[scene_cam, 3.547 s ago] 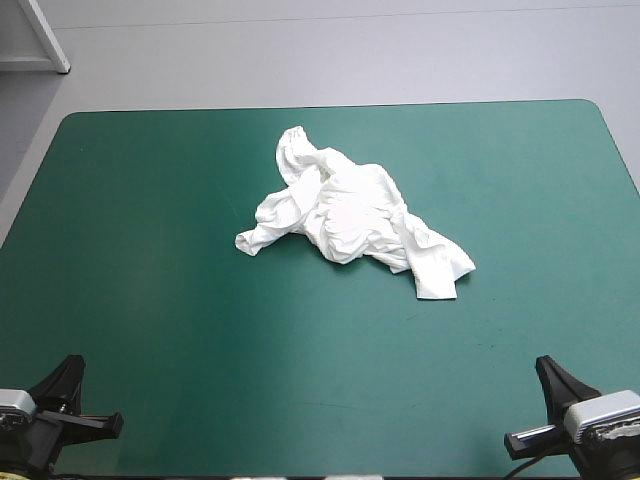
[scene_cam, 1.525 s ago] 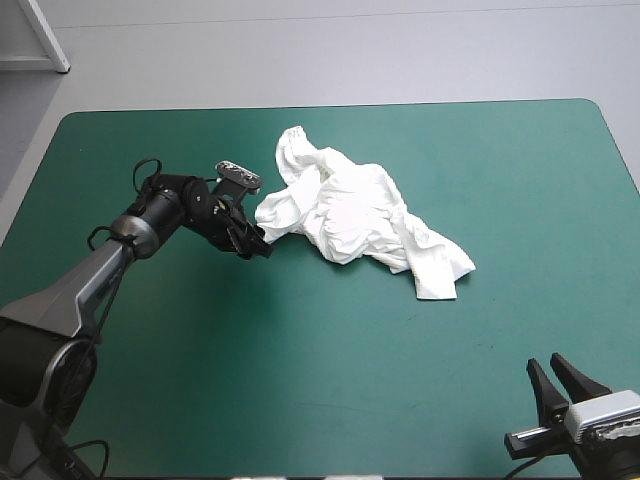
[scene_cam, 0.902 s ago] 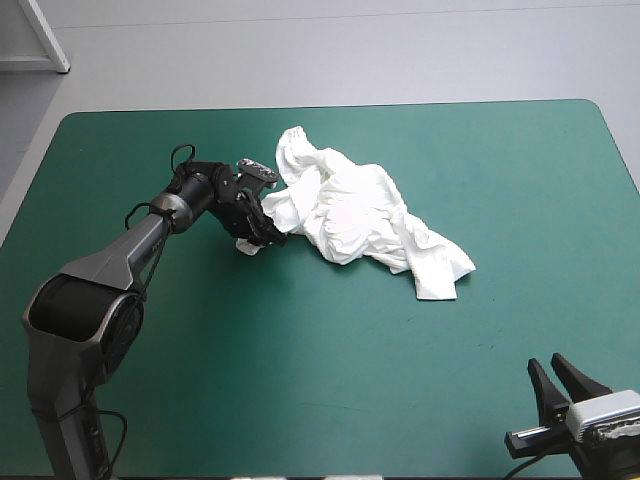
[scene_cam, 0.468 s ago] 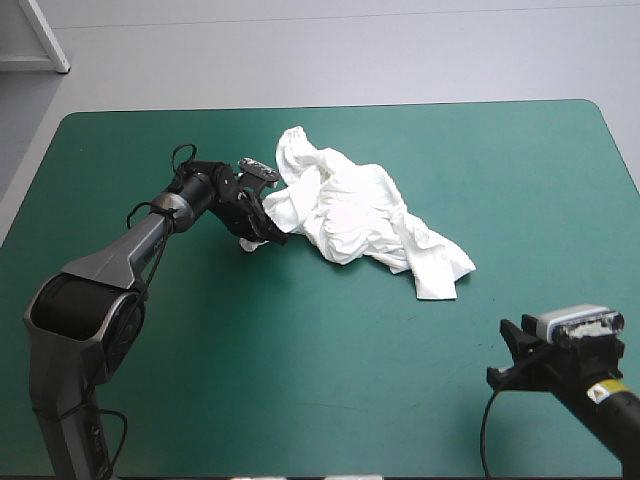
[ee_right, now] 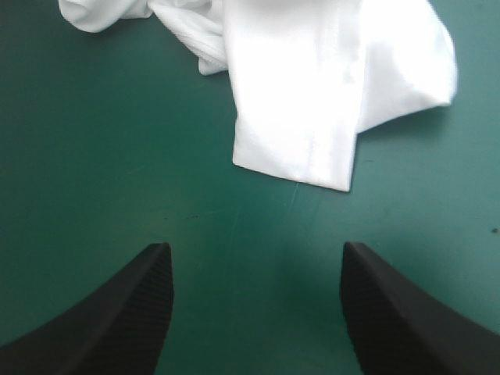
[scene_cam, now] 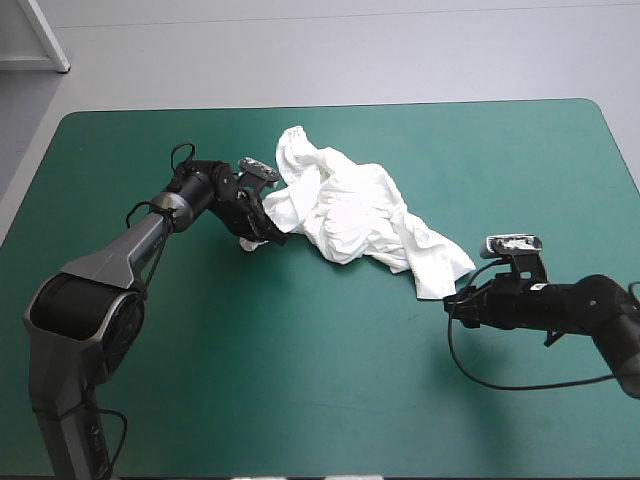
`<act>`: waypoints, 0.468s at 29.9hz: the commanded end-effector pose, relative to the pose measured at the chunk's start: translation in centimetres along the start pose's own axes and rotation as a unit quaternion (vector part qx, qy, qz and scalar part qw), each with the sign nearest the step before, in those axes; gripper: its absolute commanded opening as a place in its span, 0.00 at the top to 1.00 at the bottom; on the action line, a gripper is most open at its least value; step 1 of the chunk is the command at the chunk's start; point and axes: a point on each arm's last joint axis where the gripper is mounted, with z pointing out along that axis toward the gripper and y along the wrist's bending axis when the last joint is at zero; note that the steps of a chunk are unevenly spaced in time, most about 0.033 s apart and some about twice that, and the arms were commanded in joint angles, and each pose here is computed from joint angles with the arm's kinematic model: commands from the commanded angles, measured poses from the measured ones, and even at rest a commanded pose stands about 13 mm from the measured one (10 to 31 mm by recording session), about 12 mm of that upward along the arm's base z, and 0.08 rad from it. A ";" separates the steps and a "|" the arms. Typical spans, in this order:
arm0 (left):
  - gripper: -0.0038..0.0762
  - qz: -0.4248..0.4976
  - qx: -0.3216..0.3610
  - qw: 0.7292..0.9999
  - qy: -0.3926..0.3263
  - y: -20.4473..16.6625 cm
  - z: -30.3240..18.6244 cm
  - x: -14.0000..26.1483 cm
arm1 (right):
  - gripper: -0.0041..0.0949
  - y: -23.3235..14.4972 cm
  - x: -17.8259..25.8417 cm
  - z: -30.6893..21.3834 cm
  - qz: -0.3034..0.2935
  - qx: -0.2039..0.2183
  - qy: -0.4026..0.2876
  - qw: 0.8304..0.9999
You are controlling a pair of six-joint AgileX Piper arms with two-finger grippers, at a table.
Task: Fold the cloth
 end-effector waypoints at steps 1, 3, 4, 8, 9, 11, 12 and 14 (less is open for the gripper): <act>0.93 -0.004 0.009 1.000 -0.025 -0.6 -2.0 -0.7 | 0.37 0.8 -2.1 1.2 -0.025 0.000 -0.020 0.999; 0.93 -0.004 0.009 1.000 -0.025 -0.6 -2.0 -0.7 | 0.38 1.1 -2.6 2.2 -0.038 0.008 -0.018 0.999; 0.93 -0.004 0.009 1.000 -0.025 -0.6 -2.0 -0.7 | 0.38 1.0 -2.7 2.7 -0.044 0.015 -0.014 0.999; 0.93 -0.003 0.011 1.000 -0.022 -0.6 -2.0 -0.6 | 0.38 0.0 -2.6 3.9 -0.049 0.050 0.011 0.997; 0.93 -0.002 0.011 1.000 -0.022 -0.6 -2.0 -0.6 | 0.38 -0.2 -2.5 4.2 -0.051 0.053 0.016 0.997; 0.93 -0.001 0.011 1.000 -0.021 -0.6 -1.9 -0.6 | 0.38 -0.4 -2.6 4.7 -0.052 0.057 0.018 0.997; 0.93 -0.001 0.011 1.000 -0.021 -0.6 -1.9 -0.6 | 0.38 -0.6 -2.6 4.9 -0.052 0.058 0.017 0.997; 0.93 -0.001 0.011 1.000 -0.021 -0.6 -1.9 -0.6 | 0.38 -0.8 -2.8 5.5 -0.050 0.060 0.018 0.997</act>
